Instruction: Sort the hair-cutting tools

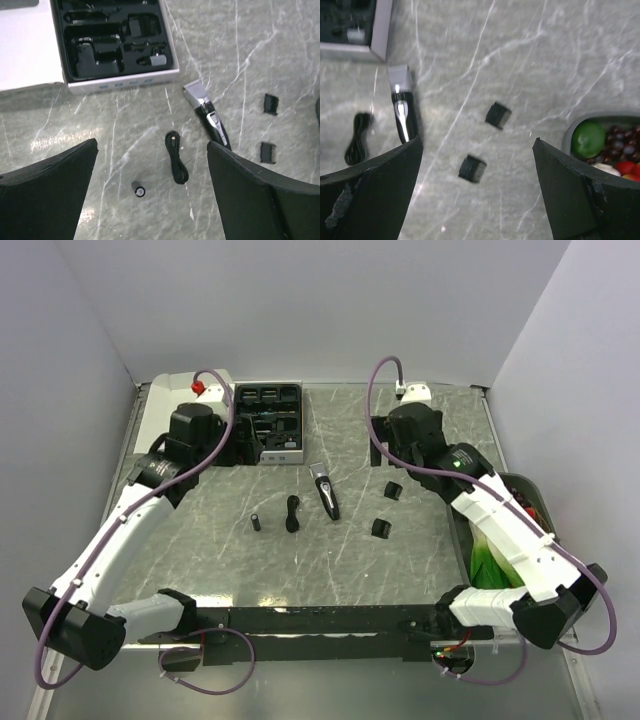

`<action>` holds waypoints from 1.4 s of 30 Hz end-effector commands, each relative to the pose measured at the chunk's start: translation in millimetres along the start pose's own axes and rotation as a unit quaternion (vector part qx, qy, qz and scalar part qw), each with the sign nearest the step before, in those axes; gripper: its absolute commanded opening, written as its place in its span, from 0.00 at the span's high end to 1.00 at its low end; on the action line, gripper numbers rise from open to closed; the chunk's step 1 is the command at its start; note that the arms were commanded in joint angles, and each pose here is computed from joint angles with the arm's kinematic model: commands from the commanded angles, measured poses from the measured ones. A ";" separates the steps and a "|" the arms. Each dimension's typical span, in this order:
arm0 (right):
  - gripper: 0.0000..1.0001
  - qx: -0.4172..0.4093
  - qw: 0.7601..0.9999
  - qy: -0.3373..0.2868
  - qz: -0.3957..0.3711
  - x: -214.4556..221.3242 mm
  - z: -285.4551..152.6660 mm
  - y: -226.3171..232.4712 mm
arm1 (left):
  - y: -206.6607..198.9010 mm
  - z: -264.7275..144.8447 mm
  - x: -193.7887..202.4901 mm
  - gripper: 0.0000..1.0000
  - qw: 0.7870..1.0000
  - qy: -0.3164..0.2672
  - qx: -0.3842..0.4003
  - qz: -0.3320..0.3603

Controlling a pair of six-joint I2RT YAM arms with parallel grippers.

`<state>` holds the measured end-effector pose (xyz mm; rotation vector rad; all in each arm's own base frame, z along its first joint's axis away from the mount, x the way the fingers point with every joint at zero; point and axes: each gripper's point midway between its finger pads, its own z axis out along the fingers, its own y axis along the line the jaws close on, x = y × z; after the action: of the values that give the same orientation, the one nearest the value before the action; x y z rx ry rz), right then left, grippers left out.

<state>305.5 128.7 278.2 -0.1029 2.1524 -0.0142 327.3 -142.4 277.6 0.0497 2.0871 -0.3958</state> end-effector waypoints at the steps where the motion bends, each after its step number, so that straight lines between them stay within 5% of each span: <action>1: 0.00 0.053 0.998 -0.016 0.008 -15.4 1.6 -11.1 | -1.3 -4.9 9.3 0.03 1.000 0.008 0.014 0.022; 10: 0.00 -0.070 0.995 0.054 -0.038 -4.6 15.6 41.4 | 14.4 -5.0 26.2 0.03 0.999 0.021 -0.023 0.008; 15: 0.00 -0.139 0.974 0.146 -0.099 18.5 39.5 80.1 | 19.7 -8.6 28.7 0.03 0.999 0.024 -0.041 -0.009; 25: 0.04 -0.194 0.941 0.259 -0.096 82.2 91.1 127.5 | 18.1 -15.8 35.7 0.03 0.998 0.040 -0.039 -0.026; 42: 0.08 -0.169 0.928 0.309 -0.119 127.2 150.6 152.9 | 28.0 -11.4 40.1 0.03 0.996 0.054 -0.071 -0.032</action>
<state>334.1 264.8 70.5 -0.6358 2.8036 0.2298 298.5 -121.1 232.7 -0.0484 2.2406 -0.3094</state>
